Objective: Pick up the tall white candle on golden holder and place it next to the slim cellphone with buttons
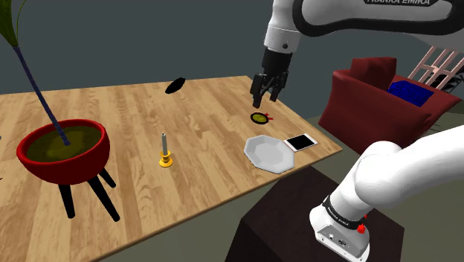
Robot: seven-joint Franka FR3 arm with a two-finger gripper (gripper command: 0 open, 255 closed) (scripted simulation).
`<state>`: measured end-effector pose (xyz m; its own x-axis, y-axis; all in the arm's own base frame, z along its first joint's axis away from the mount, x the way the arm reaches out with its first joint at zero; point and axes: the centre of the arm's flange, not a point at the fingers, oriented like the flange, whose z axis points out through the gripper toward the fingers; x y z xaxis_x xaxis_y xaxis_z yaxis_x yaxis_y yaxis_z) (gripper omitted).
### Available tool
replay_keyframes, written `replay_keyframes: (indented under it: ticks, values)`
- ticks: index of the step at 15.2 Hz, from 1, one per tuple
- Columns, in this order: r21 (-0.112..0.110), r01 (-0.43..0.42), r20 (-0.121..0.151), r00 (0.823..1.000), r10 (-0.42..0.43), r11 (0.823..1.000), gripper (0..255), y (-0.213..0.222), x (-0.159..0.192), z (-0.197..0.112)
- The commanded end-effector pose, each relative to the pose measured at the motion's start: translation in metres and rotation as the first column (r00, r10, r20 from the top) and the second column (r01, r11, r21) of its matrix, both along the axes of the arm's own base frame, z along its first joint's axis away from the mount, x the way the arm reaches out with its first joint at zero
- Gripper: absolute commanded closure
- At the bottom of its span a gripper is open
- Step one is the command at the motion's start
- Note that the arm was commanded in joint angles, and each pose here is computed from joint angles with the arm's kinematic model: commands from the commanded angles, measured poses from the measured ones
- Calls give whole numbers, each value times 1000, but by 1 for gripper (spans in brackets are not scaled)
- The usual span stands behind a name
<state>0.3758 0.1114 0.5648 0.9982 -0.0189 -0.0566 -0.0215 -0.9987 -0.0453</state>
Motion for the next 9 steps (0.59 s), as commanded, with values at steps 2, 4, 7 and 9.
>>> replay_keyframes:
  ticks: [2, 4, 7, 9]
  values:
    - [-5, -14, 7, 1000, 14, 1000, 0, 29, 24, -18]
    - [-9, -23, 11, 1000, 23, 1000, 0, 47, 41, -29]
    - [-15, -36, 17, 999, 37, 999, 0, 74, 65, -45]
    - [-19, -45, 21, 999, 46, 999, 0, 93, 81, -55]
